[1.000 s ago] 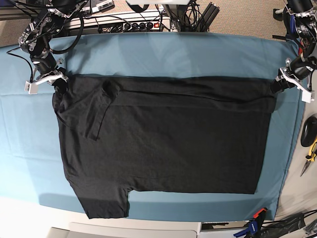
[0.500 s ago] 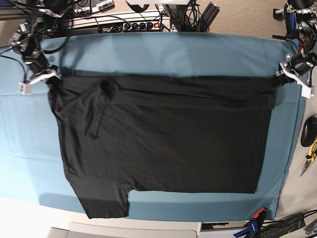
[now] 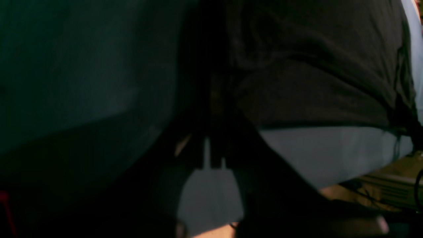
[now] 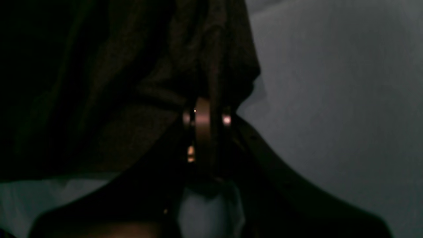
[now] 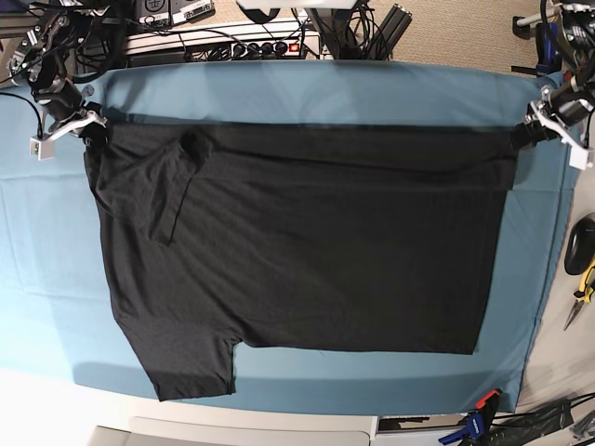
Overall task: Fold the T-shirt properly
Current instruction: 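Pull the folded edge back toward the arms with both grippers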
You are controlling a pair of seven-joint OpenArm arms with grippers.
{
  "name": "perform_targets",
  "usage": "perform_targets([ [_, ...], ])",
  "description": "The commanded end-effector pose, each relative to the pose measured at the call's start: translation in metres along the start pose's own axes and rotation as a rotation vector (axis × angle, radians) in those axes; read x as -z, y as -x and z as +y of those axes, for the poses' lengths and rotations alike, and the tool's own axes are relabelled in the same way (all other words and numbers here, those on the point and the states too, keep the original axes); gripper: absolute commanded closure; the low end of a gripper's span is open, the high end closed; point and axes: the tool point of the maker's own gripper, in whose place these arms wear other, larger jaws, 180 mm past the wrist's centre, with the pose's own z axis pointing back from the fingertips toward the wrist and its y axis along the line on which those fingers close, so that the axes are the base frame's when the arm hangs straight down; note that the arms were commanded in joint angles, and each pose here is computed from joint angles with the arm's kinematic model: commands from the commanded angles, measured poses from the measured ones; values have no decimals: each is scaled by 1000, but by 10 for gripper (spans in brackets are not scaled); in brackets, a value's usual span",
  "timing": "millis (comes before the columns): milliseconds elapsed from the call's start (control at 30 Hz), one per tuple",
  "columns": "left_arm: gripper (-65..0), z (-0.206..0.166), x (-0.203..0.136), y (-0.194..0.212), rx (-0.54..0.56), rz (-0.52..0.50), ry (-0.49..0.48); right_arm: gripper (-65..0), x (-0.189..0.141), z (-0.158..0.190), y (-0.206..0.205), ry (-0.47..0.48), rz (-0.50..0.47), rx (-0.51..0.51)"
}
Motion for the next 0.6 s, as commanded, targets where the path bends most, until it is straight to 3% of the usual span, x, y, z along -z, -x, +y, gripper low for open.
perform_targets([
  [0, 0, 6, -7, 7, -5, 34, -18, 0, -7, -6, -7, 18, -3, -34],
  [567, 0, 1, -40, 52, 2, 119, -24, 0, -35, -27, 38, 49, 134, -29],
])
